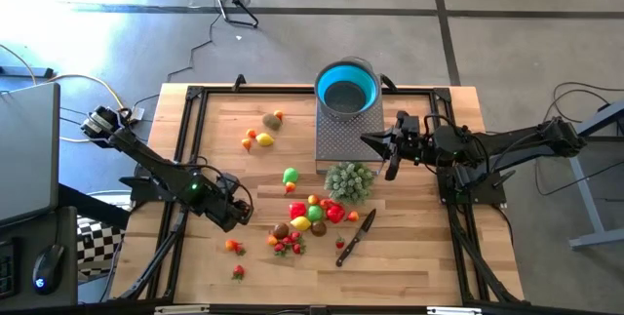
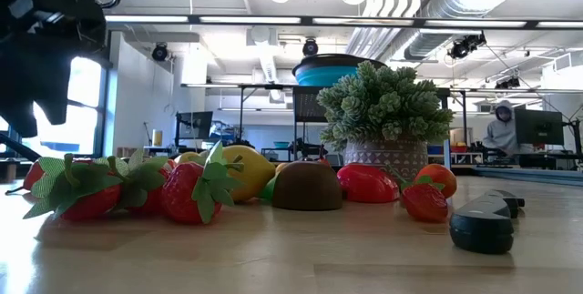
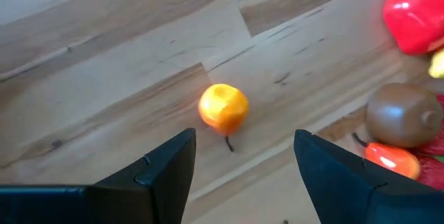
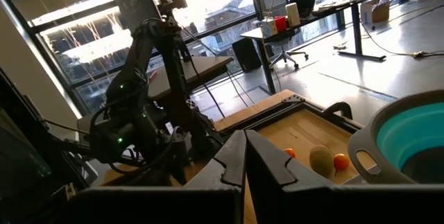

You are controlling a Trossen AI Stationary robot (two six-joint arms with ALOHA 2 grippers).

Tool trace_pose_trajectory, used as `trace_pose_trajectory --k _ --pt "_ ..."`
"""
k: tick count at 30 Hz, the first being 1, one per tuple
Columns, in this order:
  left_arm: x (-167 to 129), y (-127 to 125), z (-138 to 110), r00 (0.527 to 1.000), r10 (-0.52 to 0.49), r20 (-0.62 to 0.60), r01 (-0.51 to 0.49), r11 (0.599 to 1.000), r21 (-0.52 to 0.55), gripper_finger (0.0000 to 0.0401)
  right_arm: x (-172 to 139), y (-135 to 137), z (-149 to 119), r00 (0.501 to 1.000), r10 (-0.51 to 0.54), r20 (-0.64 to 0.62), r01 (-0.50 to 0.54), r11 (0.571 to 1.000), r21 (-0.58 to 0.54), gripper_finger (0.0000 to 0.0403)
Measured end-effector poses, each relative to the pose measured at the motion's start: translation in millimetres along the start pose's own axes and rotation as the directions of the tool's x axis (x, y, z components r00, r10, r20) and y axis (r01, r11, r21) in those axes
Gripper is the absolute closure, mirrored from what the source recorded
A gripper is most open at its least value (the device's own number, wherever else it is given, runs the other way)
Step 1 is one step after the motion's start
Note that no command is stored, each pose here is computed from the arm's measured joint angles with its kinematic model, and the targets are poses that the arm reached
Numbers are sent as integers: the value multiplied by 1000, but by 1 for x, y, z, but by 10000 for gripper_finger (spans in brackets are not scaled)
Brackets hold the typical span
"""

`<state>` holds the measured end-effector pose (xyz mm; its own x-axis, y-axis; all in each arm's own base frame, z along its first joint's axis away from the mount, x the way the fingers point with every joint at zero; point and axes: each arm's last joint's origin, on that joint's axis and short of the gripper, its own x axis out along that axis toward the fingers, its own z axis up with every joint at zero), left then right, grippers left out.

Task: Pick & Place Fruit
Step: Put the orange pear into the blue strainer bowl

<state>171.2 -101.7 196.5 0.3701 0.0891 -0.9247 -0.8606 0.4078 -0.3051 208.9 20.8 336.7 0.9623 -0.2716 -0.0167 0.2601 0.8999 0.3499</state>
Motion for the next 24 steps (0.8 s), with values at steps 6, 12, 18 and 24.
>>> trace_pose_trajectory --k 6,12,18,24 --pt "8 8 -1 1000 29 7 -29 1000 8 162 0 0 0 1000 -9 -3 9 1000 -3 401" --pt "18 10 -3 1000 -28 15 28 1000 15 162 0 -1 0 1000 -13 -1 13 1000 -3 401" --pt "26 12 -5 999 2 40 -3 1000 25 162 0 -1 -1 1000 -15 -6 15 1000 -5 401" --pt "38 9 -9 999 33 44 -34 999 34 162 0 -1 -1 1000 -15 -6 15 1000 -5 401"
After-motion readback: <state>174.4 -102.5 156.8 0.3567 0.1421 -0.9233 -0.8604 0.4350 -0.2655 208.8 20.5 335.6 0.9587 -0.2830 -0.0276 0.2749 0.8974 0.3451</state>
